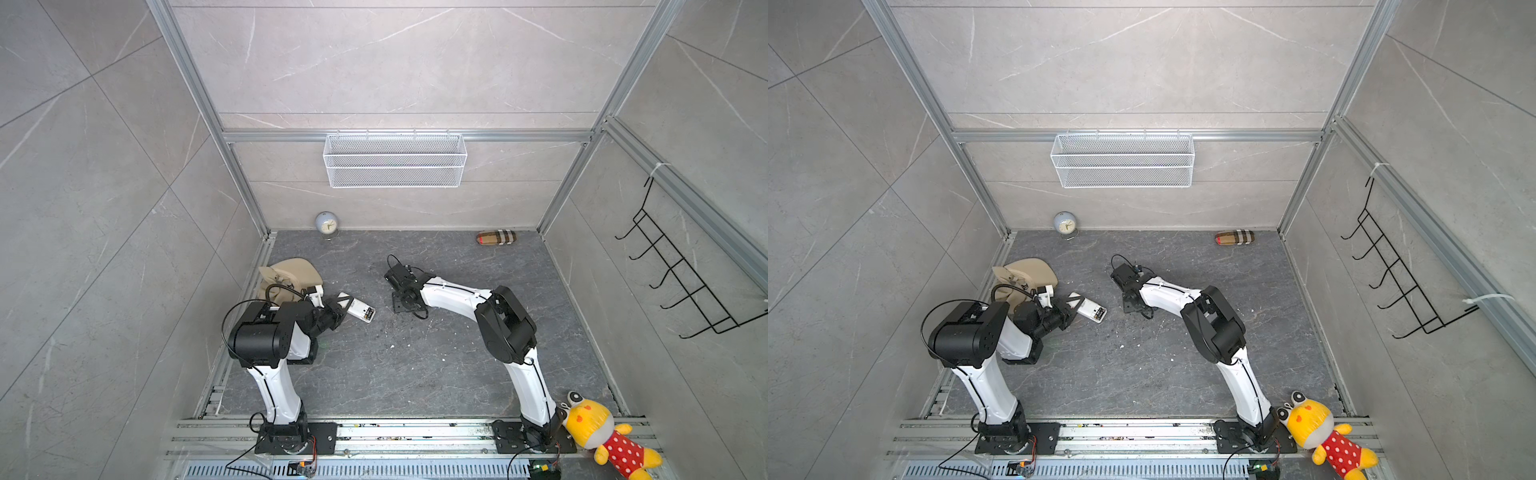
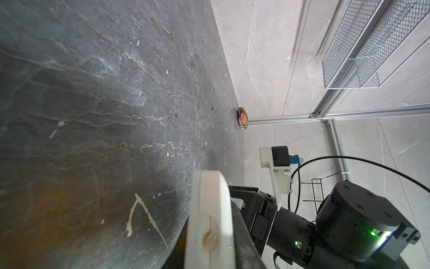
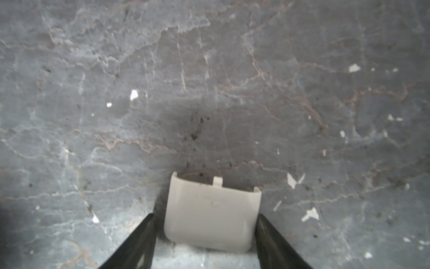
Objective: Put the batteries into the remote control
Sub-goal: 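Close the right gripper on the white battery cover and lift it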
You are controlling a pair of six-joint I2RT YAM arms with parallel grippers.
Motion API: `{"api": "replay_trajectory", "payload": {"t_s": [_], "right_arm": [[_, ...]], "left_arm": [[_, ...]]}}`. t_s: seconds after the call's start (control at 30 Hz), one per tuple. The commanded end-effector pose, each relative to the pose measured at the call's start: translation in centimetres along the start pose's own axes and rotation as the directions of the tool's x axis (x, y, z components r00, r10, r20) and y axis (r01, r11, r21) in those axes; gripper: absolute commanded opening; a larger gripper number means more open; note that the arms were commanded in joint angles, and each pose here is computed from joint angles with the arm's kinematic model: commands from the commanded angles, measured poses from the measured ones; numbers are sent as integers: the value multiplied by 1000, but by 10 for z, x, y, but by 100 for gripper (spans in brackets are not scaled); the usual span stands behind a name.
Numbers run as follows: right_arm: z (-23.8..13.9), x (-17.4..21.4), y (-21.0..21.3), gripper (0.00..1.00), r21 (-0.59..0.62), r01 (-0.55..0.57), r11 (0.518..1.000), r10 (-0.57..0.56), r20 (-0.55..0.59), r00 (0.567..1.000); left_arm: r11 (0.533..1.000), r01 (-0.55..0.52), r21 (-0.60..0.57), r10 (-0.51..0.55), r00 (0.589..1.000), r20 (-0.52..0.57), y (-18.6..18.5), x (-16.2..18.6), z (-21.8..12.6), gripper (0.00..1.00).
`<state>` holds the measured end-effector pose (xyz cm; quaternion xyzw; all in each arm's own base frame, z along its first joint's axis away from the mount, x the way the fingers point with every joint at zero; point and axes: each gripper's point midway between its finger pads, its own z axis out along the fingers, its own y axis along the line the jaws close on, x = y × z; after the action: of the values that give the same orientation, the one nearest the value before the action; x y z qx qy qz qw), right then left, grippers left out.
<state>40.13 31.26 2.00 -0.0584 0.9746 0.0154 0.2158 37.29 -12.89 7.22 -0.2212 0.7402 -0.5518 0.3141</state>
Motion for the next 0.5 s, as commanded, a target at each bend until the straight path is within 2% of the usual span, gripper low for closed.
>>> {"api": "replay_trajectory", "payload": {"t_s": [0.0,0.27,0.47], "right_arm": [[9,10,4,68,10,-17,1000,17,-49,999],[16,22,-1,70,43,-113,993,117,-87,989],[18,26,-2,59,46,-125,991,128,-93,987]], "left_arm": [[996,-57,72,57,998,3,-19,-6,2,0],[996,-57,75,57,998,4,-20,-7,2,0],[995,-59,76,59,998,5,-20,-7,2,0]]}}
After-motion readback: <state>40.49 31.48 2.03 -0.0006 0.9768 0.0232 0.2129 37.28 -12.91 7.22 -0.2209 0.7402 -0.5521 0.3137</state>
